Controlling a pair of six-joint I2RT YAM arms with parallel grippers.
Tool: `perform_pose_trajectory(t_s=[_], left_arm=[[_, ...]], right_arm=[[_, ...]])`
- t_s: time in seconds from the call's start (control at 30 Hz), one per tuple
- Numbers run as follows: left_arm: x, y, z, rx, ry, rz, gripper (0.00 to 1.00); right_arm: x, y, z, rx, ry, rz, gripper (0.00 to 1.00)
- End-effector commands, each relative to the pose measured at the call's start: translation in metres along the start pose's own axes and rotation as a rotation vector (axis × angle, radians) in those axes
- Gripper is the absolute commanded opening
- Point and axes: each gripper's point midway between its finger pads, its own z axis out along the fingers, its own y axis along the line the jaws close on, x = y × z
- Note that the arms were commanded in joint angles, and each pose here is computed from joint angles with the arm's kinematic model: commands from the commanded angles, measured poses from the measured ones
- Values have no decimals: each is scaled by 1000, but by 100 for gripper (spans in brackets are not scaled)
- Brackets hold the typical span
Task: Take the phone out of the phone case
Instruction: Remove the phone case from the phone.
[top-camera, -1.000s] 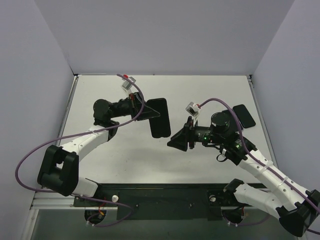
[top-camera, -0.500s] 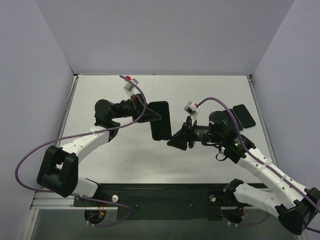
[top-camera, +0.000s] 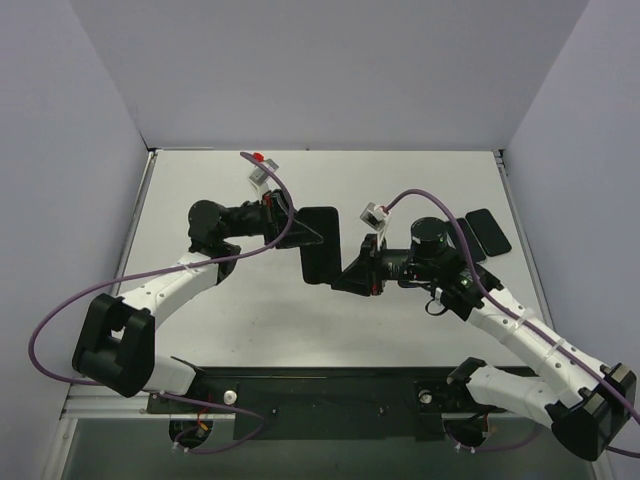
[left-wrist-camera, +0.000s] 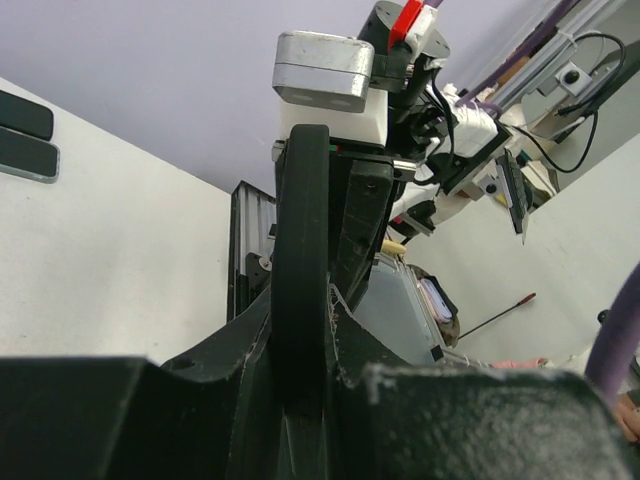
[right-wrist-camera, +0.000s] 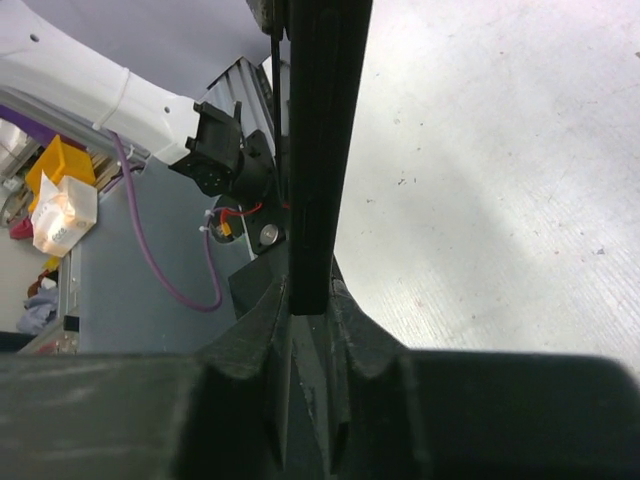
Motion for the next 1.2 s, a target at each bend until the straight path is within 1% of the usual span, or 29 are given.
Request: perform_pose_trajectory(t_s=[0.0, 0.07, 0.1, 0.13, 0.17, 0.2, 0.23, 0.27, 0.3, 0.33, 0.37, 0.4, 0.43, 0.47, 0.5, 0.67, 0.77, 0.83, 0.87, 0.9, 0.93, 0.97, 1.0, 1.03, 1.07, 1.1, 1.13, 1.17], left_arm=[[-22, -38, 6, 102, -18, 108, 0], [-19, -40, 6, 122, 13, 85, 0], [-20, -44, 6, 135, 23, 70, 0], [-18, -44, 6, 143, 39, 65, 0], [-19, -46, 7, 148, 48, 54, 0], [-17, -42, 7, 139, 63, 27, 0], [-18, -42, 8, 137, 67, 19, 0], [-16, -38, 10, 130, 77, -6, 0], [-18, -40, 11, 133, 82, -25, 0], [-17, -37, 12, 138, 88, -40, 0], [-17, -38, 13, 144, 90, -95, 0], [-17, -47, 12, 183, 79, -61, 0], [-18, -53, 11, 203, 77, -109, 0], [-19, -61, 10, 240, 64, -87, 0], [-20, -64, 9, 253, 68, -143, 0], [-15, -77, 15, 286, 69, -227, 0], [-14, -92, 16, 313, 63, -230, 0], [-15, -96, 15, 306, 64, -223, 0], [-14, -91, 15, 288, 49, -207, 0], [-20, -93, 13, 267, 18, -198, 0], [-19, -82, 13, 234, -5, -167, 0], [-25, -80, 12, 194, -33, -189, 0], [-26, -70, 12, 160, -53, -135, 0], [-32, -58, 10, 82, -96, -194, 0], [-35, -54, 6, 45, -130, -127, 0], [-40, -37, 2, -31, -180, -173, 0], [-42, -32, -2, -65, -204, -127, 0], [-45, -19, -7, -119, -238, -153, 0]], right_arm=[[-15, 20, -1, -88, -16, -143, 0], [-7, 16, 0, -79, 15, -187, 0], [-7, 10, 1, -46, 17, -252, 0], [6, 10, 1, -33, 66, -265, 0], [4, 4, 3, 23, 71, -347, 0], [11, 0, 3, 51, 103, -376, 0], [7, 1, 4, 71, 110, -428, 0], [9, -2, 5, 90, 135, -439, 0], [2, 2, 6, 103, 130, -480, 0], [0, 2, 7, 108, 131, -488, 0], [-7, 5, 9, 113, 121, -514, 0], [-14, 8, 10, 114, 108, -529, 0], [-17, 7, 12, 129, 107, -551, 0], [-22, 9, 12, 134, 98, -566, 0], [-25, 6, 15, 151, 95, -584, 0], [-38, 0, 19, 187, 66, -631, 0], [-44, -1, 21, 196, 35, -641, 0], [-49, -4, 20, 223, 6, -619, 0], [-51, -10, 18, 257, -10, -567, 0], [-51, -10, 17, 249, -20, -540, 0], [-46, -10, 15, 230, -17, -496, 0], [-37, -13, 13, 239, -18, -467, 0], [-40, -13, 6, 265, -54, -427, 1], [-29, -19, 5, 274, -54, -373, 7], [-38, -15, 1, 266, -124, -305, 10], [-28, -21, 1, 274, -128, -258, 18], [-31, -20, -2, 273, -178, -170, 23], [-24, -25, -2, 276, -177, -123, 30]])
